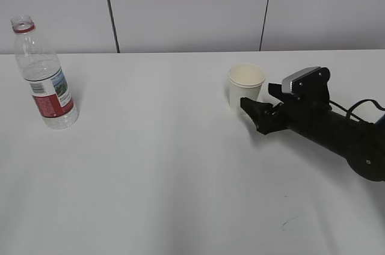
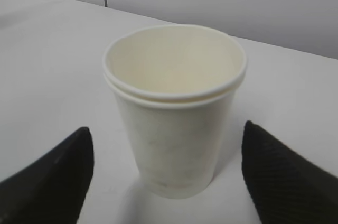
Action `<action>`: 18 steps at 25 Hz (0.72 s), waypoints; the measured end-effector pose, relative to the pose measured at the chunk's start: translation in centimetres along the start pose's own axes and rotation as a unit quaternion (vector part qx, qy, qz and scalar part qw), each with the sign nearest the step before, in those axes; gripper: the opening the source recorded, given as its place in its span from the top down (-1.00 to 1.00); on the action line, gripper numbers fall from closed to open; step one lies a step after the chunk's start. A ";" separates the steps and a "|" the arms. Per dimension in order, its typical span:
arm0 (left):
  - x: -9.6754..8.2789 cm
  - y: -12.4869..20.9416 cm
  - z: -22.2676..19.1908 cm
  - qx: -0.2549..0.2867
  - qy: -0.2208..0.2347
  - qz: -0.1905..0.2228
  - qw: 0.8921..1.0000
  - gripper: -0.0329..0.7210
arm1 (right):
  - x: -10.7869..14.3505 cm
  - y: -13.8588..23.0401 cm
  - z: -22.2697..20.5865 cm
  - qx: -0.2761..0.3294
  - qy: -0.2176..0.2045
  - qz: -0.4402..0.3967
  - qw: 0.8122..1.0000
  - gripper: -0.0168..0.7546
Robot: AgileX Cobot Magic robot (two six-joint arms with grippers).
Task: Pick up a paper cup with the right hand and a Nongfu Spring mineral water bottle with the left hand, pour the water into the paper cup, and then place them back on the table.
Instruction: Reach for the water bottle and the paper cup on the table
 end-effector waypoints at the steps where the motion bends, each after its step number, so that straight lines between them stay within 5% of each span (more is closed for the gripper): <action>1: 0.0 0.0 0.0 0.000 0.000 0.000 1.000 -0.80 | 0.0 0.2 -0.3 0.002 -0.003 0.002 1.000 -0.75; 18: 0.0 0.0 0.0 0.000 0.000 0.000 1.000 -0.80 | 0.1 1.4 -5.1 -0.012 -0.021 0.017 1.000 -0.75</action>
Point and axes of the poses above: a point on each arm's last joint axis where the gripper is mounted, z pointing back along that axis away from the gripper, x along the wrist's bending axis when the last joint is at zero, y = z × x, the point moved 6 cm from there along -z, pointing out along that axis toward the gripper, and after that the axes turned 2 degrees about -z, right-handed, at the moved point
